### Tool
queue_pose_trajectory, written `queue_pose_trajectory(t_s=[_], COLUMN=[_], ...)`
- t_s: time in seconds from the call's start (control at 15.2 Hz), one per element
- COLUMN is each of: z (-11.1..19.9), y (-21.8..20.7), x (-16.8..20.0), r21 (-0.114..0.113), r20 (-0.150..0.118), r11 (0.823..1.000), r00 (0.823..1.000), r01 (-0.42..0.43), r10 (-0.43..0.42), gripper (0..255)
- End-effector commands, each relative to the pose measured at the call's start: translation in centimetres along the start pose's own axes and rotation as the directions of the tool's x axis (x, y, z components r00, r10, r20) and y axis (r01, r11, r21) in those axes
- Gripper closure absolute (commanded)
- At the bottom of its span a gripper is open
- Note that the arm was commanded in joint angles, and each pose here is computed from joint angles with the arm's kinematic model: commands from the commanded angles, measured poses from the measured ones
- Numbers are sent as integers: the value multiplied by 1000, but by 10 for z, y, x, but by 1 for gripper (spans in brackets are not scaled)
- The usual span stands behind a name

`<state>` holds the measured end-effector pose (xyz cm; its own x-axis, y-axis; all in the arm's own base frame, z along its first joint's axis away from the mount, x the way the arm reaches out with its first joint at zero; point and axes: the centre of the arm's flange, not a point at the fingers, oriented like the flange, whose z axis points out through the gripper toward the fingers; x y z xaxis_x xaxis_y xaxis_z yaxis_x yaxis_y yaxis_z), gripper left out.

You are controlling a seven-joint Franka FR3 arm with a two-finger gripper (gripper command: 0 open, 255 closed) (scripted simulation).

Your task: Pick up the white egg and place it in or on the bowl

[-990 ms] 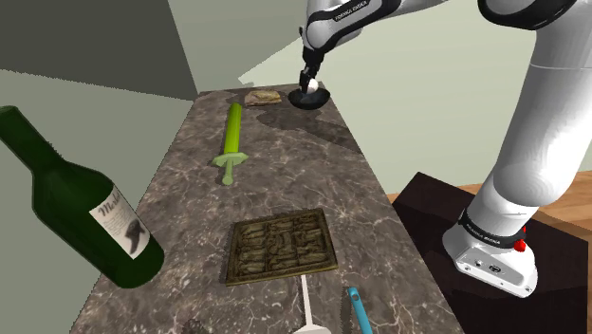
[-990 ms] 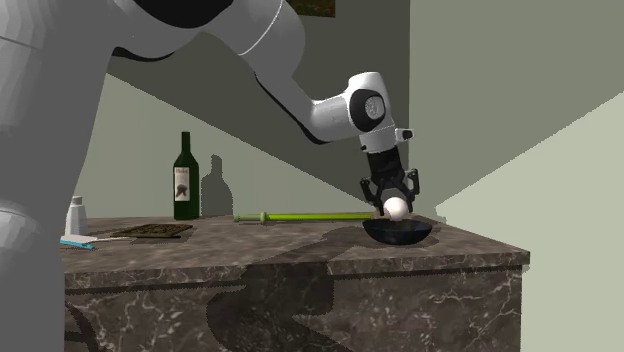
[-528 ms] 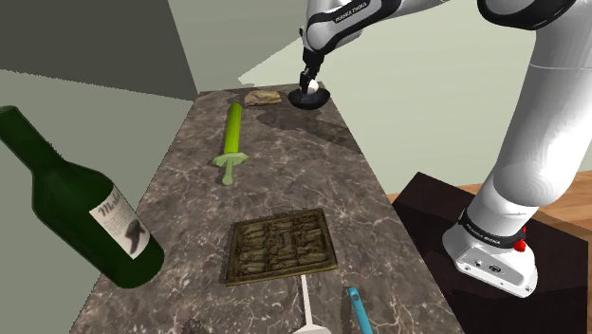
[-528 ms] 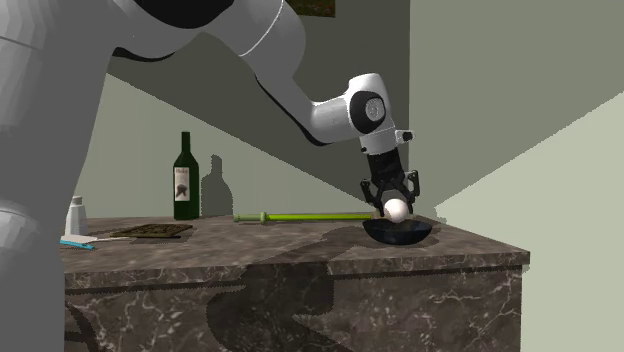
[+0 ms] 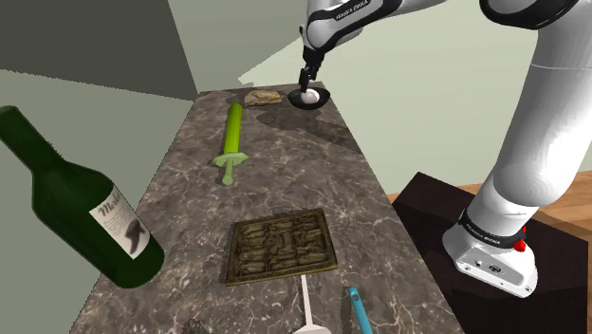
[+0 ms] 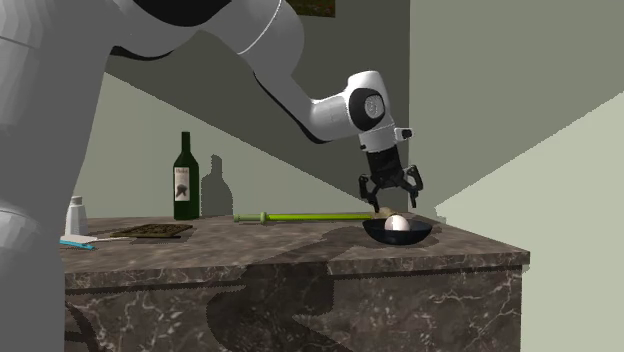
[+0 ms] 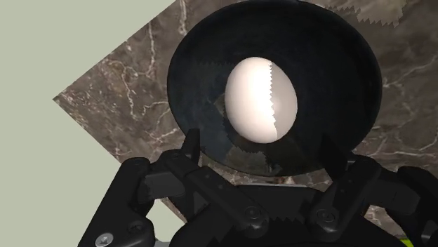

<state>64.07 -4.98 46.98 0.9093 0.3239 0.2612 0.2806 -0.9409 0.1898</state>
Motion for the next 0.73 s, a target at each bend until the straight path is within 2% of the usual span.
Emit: queue_pose_trajectory(t_s=[0.0, 0.13, 0.66], z=[-20, -44, -44], y=[0, 0, 0], x=[0, 0, 0], r21=[0, 0, 0], r20=[0, 0, 0], r11=[1000, 1000, 1000], r00=[1000, 1000, 1000], r01=[0, 0, 0], r10=[0, 0, 0], gripper=[0, 0, 0])
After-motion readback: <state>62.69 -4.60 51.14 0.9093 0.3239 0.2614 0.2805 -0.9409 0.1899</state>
